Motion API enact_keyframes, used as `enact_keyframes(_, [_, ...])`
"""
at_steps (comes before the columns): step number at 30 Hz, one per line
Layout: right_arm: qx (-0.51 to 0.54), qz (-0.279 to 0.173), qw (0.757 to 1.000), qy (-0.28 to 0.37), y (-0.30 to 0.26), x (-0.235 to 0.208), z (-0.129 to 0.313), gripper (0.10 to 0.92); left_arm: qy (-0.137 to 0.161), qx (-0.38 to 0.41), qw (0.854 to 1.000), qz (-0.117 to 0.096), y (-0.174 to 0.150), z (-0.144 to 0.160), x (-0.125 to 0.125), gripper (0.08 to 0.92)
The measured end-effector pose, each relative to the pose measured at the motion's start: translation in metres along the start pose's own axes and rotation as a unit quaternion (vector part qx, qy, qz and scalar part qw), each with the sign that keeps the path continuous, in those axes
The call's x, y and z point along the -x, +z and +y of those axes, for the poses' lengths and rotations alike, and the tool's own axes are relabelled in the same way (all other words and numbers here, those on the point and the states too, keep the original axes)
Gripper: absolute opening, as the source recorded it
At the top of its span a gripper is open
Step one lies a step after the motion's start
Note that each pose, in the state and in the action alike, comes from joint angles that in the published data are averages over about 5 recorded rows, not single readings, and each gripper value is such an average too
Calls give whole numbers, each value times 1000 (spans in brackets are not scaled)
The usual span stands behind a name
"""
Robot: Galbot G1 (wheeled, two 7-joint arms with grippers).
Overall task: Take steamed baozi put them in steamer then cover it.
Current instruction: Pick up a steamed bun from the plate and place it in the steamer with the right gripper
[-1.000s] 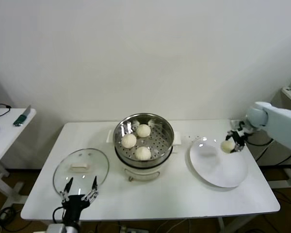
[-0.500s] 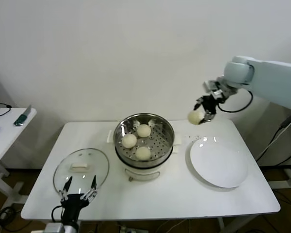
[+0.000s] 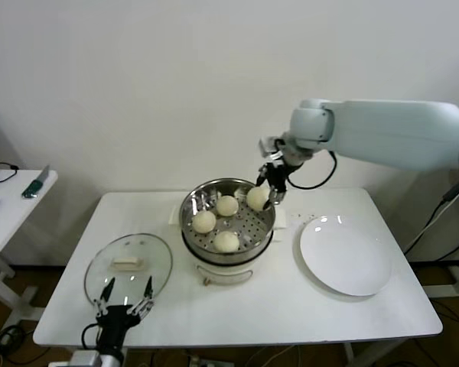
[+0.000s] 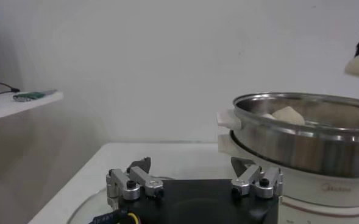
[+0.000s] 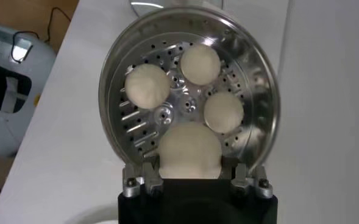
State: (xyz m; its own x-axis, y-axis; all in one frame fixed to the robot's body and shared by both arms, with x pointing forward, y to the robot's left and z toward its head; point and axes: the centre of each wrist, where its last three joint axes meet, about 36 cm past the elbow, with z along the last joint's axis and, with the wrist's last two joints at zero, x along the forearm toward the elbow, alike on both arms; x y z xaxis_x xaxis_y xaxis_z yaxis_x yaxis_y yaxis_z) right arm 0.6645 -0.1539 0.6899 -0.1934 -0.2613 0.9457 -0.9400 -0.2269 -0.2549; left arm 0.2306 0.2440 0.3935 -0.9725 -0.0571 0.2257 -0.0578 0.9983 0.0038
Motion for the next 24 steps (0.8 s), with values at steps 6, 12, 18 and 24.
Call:
enact_keyframes(6, [-1, 8, 1000, -9, -10, 42, 0, 664, -1, 0, 1000, 2, 2, 1, 0, 823])
enact_keyframes(12, [-1, 23, 1000, -14, -6, 74, 2, 670, -1, 0, 1000, 3, 1, 1, 1, 823])
enact_keyframes(18, [-2, 32, 999, -16, -3, 95, 5, 674, -2, 0, 1000, 4, 2, 1, 2, 823])
enact_keyframes(24, [-4, 36, 999, -12, -3, 108, 5, 691, -2, 0, 1000, 4, 2, 1, 2, 823])
